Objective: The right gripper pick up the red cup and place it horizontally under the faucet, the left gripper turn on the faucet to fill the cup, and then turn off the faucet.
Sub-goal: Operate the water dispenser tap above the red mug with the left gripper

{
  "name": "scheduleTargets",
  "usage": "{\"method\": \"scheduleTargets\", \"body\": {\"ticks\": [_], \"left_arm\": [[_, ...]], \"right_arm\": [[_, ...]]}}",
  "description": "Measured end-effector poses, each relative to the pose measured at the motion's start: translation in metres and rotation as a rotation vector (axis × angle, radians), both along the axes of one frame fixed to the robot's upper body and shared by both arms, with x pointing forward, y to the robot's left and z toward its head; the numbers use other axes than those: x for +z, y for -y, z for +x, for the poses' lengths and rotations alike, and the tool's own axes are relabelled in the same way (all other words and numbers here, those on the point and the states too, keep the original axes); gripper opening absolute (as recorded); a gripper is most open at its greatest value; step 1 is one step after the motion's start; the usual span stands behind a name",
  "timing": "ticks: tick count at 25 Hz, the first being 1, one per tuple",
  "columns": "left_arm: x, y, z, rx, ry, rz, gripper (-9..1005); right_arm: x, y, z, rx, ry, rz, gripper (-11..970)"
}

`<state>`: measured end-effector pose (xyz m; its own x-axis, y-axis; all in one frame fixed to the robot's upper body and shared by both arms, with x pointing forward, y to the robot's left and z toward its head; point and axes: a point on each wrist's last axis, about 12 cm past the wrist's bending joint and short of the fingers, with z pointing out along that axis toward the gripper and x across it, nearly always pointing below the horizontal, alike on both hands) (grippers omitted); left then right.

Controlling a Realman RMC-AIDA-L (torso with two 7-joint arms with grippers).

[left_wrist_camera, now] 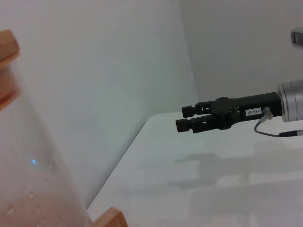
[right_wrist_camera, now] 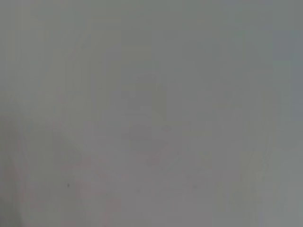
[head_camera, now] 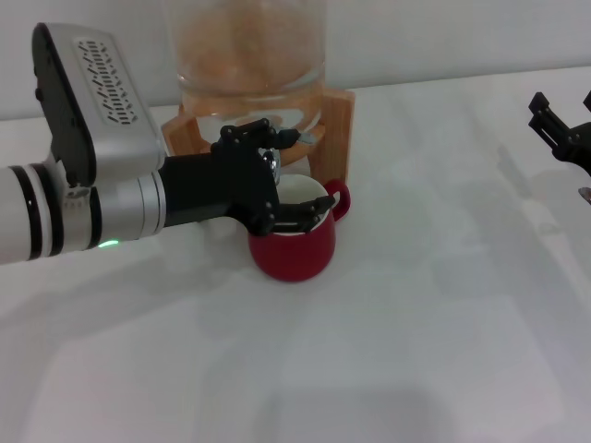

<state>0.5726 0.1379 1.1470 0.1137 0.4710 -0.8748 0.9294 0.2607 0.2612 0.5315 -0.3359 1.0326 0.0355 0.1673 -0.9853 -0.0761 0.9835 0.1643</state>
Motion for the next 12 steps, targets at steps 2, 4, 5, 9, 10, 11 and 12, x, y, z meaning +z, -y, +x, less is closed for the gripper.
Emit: {"method": "scheduleTargets", "body": {"ticks": [2, 4, 5, 9, 10, 11, 12], "left_arm": [[0.0005, 0.0008, 0.0002, -0.003, 0.002, 0.0, 875], [0.0009, 0.0014, 0.0003, -0.005, 0.003, 0.001, 875], [0.0013, 0.0017, 0.0003, -0.006, 0.005, 0.001, 875], [0.0052, 0.0033, -0.0006, -0.016, 0.009, 0.001, 875], [0.0059, 0.0034, -0.0008, -0.016, 0.009, 0.006, 875], [0.0071, 0.0036, -0.001, -0.016, 0.011, 0.013, 875], [0.0078, 0.0036, -0.0012, -0.014, 0.012, 0.017, 875]], "right_arm": [[-0.0002, 0.0001, -0.0003, 0.0, -0.001, 0.0, 845], [-0.0003, 0.0, -0.0004, 0.001, -0.001, -0.001, 845], [-0.0003, -0.0001, -0.0004, 0.002, -0.001, -0.001, 845], [-0.0004, -0.0003, -0.0004, 0.003, -0.002, -0.002, 845], [-0.0005, -0.0003, -0.0005, 0.004, -0.002, -0.002, 845], [-0.0005, -0.0004, -0.0007, 0.004, -0.002, -0.003, 845], [-0.0006, -0.0006, -0.0009, 0.005, -0.001, -0.003, 845]]}}
